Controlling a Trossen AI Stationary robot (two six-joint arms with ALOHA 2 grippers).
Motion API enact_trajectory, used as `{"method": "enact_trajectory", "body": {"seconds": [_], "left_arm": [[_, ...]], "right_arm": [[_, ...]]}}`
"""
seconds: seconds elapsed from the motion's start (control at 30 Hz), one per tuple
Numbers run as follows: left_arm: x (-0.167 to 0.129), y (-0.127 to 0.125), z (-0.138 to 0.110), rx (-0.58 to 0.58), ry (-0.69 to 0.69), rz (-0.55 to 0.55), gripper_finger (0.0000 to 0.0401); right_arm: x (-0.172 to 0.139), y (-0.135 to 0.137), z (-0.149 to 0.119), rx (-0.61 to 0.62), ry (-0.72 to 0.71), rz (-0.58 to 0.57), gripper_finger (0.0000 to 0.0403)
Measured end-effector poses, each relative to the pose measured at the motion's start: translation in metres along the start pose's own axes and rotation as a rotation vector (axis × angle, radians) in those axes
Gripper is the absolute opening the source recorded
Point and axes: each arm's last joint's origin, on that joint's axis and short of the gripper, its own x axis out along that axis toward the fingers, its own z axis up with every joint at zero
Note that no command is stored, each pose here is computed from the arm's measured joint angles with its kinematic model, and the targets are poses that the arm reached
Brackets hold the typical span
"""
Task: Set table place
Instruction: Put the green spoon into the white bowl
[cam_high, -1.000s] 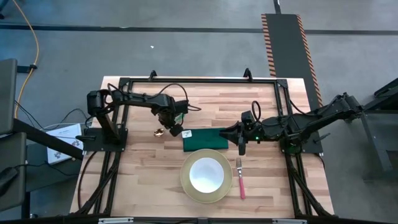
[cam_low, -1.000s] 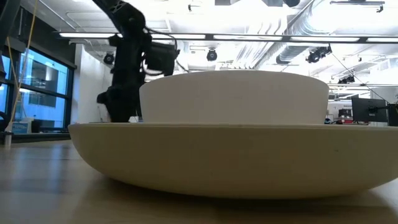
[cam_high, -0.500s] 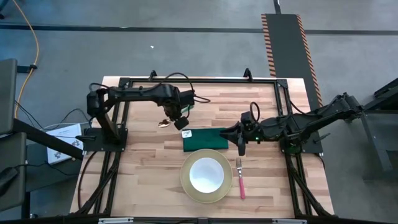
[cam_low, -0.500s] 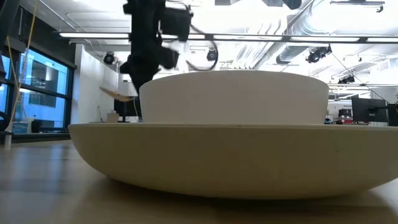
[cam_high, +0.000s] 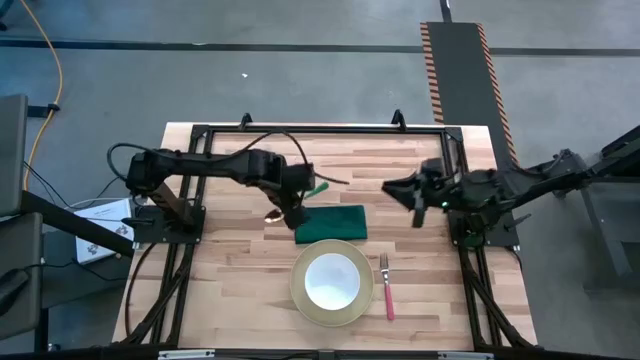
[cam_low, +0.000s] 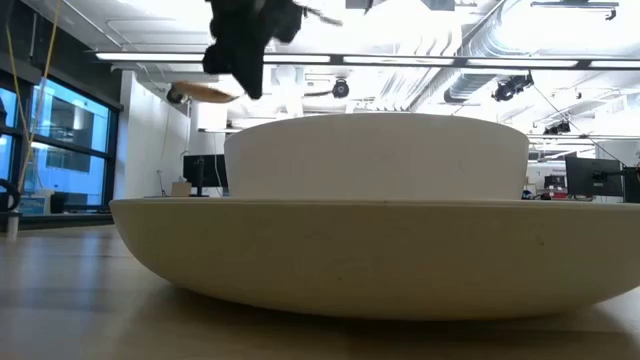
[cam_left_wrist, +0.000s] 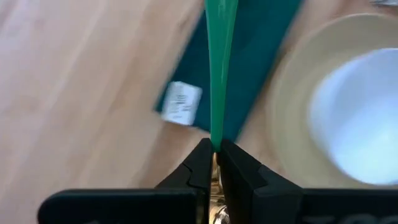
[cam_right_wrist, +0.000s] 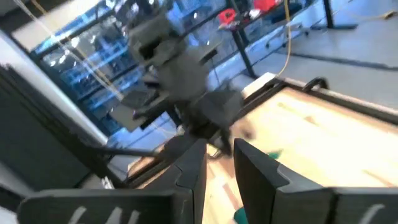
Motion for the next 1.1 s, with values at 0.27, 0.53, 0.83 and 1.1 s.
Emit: {"method": "enact_trajectory", "body": {"seconds": [0.27,0.53,0.83,1.1], "left_arm": [[-0.011,-0.051,-0.009,0.027,-0.118,-0.178,0.0017],[-0.003,-0.084,-0.014,0.038,-0.172,-0.256,0.0017],[0.04,-0.11,-0.011,0.068,-0.1,-0.275,0.0017],[0.039,-0.13,0.004,0.125,-0.16,-0.284,0.0017]], "right_arm": [[-0.029,-0.012,0.015,0.015,-0.054,-0.016,0.0071],[-0.029,-0.015,0.013,0.004,-0.029,-0.038,0.0071],[-0.028,-0.014,0.012,0.001,-0.023,-0.04,0.0071],[-0.028,-0.015,0.011,-0.004,-0.017,-0.04,0.0071]]}}
